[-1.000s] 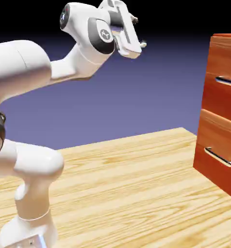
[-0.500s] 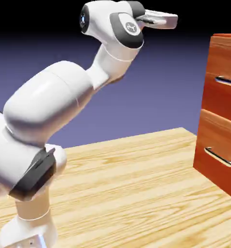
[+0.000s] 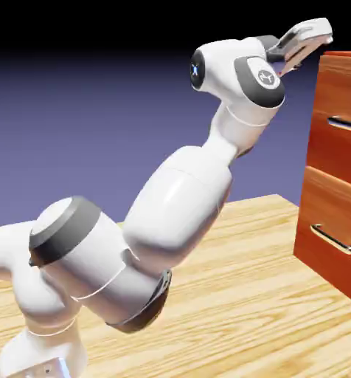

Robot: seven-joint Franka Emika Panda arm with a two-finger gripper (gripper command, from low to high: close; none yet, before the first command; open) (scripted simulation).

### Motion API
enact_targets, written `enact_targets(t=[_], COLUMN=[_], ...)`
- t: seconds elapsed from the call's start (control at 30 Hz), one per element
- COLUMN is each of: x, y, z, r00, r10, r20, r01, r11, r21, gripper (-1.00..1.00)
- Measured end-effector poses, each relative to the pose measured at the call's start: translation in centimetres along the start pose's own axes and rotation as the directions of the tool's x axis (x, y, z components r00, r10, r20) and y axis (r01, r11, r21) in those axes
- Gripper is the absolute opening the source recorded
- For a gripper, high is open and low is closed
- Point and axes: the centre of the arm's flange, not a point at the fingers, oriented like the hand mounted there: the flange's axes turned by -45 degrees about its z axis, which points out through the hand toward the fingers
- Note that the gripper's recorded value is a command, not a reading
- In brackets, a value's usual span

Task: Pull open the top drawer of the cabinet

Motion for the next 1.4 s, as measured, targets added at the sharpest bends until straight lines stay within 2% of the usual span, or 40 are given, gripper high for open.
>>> enact_targets(t=[0.27, 0.5, 0.77, 0.8, 0.97, 1.4], x=[4.8, 8.4, 9.0, 9.0, 8.8, 7.4], y=[6.8, 15.8, 15.7, 15.7, 15.8, 16.0], z=[7.7, 13.6, 18.2, 18.6, 16.5, 5.1], r00=[0.908, 0.666, 0.666, 0.665, 0.666, 0.666], r10=[-0.413, -0.74, -0.74, -0.741, -0.74, -0.74], r20=[-0.066, -0.094, -0.094, -0.094, -0.094, -0.094], r01=[0.414, 0.737, 0.737, 0.737, 0.737, 0.737], r11=[0.91, 0.672, 0.672, 0.672, 0.672, 0.672], r21=[-0.009, -0.072, -0.072, -0.072, -0.071, -0.07], gripper=[0.0, 0.0, 0.0, -1.0, -1.0, -1.0])
